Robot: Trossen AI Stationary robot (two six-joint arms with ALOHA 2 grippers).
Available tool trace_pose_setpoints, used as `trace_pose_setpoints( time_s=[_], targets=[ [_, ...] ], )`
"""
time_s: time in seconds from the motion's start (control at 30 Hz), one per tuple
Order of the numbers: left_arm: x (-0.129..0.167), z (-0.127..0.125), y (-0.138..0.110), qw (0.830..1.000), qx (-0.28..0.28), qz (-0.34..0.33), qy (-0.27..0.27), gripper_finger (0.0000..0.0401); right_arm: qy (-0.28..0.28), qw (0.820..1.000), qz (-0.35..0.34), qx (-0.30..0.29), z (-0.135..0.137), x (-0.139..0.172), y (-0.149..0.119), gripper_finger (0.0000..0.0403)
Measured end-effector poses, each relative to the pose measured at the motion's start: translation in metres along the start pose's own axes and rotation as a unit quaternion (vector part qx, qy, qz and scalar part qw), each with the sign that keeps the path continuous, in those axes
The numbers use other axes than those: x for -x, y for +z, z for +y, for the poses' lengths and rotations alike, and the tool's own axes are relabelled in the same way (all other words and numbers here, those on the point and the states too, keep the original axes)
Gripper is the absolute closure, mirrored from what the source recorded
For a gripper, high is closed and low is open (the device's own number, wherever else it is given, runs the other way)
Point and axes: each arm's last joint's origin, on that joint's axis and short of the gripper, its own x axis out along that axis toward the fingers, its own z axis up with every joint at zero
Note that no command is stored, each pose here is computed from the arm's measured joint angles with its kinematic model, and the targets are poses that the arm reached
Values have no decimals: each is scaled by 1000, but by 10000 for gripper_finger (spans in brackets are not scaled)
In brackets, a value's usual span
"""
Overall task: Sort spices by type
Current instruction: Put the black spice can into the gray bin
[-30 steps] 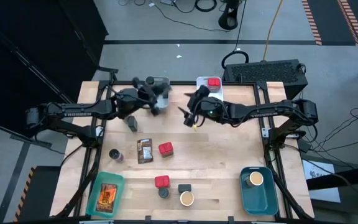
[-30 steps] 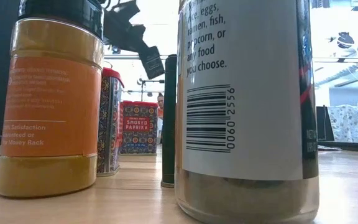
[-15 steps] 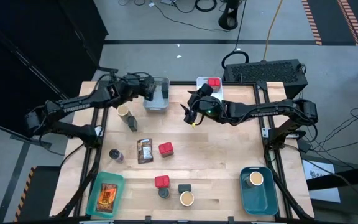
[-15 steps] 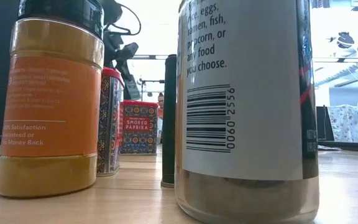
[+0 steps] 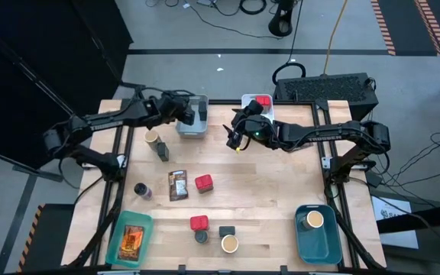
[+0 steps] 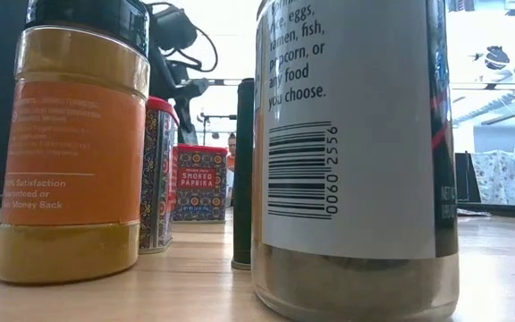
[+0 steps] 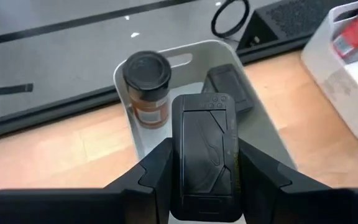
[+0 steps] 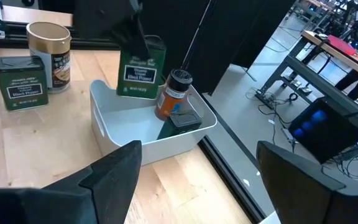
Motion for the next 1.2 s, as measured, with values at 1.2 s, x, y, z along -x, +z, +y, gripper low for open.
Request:
trace_pose_setpoints(
  time_s=[1.2],
  targets=[
    [-48,-21,-13,998,-6,-29,55,267,-3,1000,4,3,-4,-2,-1,103]
  ],
)
